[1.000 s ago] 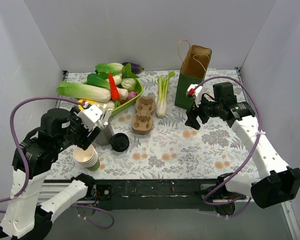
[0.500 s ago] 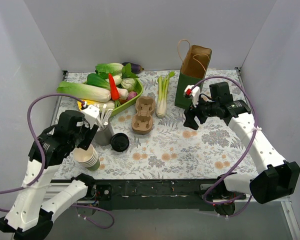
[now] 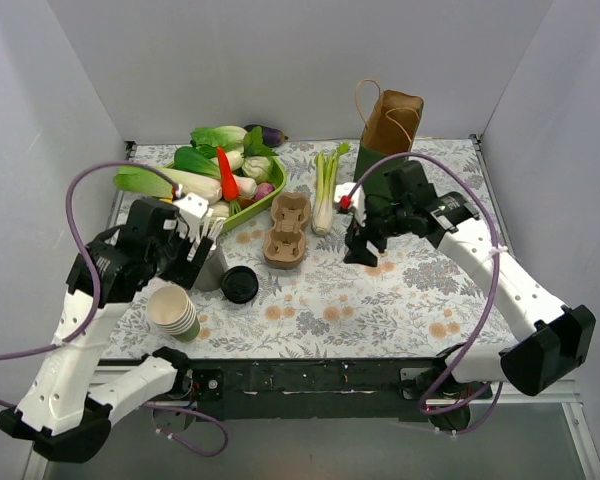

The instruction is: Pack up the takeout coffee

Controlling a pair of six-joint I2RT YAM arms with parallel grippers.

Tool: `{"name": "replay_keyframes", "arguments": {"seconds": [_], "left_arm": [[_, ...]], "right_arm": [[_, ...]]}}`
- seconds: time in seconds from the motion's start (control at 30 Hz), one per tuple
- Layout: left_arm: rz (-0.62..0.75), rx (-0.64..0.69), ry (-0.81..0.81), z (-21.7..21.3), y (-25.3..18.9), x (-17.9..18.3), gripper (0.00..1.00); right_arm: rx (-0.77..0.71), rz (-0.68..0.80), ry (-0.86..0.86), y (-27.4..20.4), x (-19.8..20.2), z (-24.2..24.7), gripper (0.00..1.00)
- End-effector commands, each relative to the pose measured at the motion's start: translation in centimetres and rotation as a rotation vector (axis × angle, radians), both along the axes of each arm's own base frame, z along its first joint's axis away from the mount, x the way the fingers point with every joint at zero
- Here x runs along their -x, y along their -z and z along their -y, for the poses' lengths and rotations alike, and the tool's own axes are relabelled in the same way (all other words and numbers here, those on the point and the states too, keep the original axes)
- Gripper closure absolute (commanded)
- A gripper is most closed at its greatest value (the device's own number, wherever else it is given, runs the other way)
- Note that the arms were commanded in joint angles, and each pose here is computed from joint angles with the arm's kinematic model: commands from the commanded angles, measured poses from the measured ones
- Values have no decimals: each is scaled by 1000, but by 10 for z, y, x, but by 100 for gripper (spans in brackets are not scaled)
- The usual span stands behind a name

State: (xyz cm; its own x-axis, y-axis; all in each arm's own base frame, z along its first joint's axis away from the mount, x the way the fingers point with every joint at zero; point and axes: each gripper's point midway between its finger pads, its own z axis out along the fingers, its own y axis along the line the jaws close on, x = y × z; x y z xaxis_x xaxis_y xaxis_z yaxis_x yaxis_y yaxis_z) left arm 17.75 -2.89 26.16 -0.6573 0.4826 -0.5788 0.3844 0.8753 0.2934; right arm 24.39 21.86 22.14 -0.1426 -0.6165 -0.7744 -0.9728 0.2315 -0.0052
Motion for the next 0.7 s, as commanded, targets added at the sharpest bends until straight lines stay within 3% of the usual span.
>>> {"name": "replay_keyframes", "arguments": {"seconds": [0.0,0.17,0.33,0.37,0.4,0.47,0.5,0.67], "left_arm": [[186,213,-41,31,-73,-35,18],[339,274,-118,46,-130,-92,4],[520,385,-182,53,-202,-129,2],[572,441,-132,68,-219,-141,2],[612,471,-112,73,-231,-146,2],[705,561,-61,86,-262,-153,2],[727,586,-55,87,-270,-152,2],[771,615,-74,82,-281,-147,2]], "right_arm": [[-133,122,-313,-49,45,-52,25],[-229,110,-575,-69,84,-125,29],[-204,105,-782,-53,104,-199,32],[-244,154,-822,-76,112,-219,32],[-204,100,-841,-51,112,-237,33],[-247,164,-903,-77,124,-267,34],[-209,115,-921,-54,126,-281,35],[-245,204,-1036,-44,153,-312,37]]}}
